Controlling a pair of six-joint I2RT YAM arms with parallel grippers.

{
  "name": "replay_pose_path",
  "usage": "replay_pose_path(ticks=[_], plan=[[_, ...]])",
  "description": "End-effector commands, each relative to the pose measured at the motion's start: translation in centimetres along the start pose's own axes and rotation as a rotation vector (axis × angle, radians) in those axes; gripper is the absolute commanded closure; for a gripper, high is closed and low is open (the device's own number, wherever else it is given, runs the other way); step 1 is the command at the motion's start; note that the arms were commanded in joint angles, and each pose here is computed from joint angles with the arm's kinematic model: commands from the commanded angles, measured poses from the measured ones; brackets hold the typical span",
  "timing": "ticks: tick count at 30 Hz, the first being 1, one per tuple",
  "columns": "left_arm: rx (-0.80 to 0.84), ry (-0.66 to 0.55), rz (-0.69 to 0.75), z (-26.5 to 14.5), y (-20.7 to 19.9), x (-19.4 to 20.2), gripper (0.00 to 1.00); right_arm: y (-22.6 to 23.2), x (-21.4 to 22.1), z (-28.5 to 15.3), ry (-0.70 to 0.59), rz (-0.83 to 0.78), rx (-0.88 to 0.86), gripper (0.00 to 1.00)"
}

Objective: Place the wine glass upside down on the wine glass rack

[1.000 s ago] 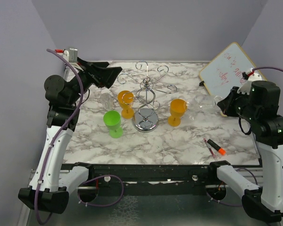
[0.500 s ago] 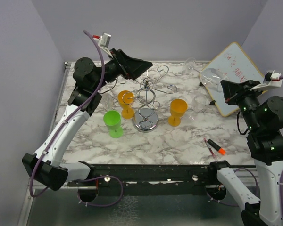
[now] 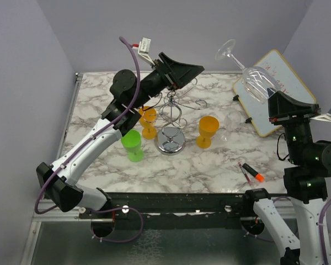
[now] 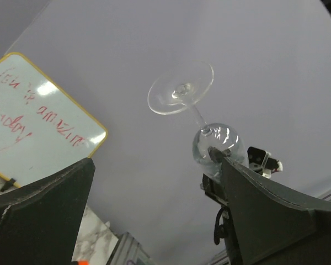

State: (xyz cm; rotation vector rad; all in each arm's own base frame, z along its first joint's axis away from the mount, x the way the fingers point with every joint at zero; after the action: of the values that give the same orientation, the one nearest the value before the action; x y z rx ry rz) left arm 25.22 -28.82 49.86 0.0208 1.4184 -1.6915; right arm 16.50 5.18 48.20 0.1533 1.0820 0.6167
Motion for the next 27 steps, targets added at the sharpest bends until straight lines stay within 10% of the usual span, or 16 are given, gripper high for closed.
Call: replay_pose_path(ticks=[1,27], plan=[[0.078,-0.13,-0.084,0.8,-2.2,0.7,0.02,2.3,-1.6,-0.1,-0.1,0.107,-0.143,0.99],[0.31,-0.391,-0.064,4.5,-5.9,4.3,0.44,3.7,0.6,0.0,-0.012,0.235,-0.322,0.99]])
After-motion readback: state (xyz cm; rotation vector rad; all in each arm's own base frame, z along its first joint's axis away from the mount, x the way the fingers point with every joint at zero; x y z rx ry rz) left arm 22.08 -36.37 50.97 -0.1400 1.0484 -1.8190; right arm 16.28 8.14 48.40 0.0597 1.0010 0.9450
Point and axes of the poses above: each gripper's point midway between its finger pads, its own z axis out along the fingers, its own y axis along the line the jaws close on, x = y × z, the point moved 6 cm from there along -z, back along the fingers, and after that the axes turned 4 degrees about -z, right-handed, at the moved point
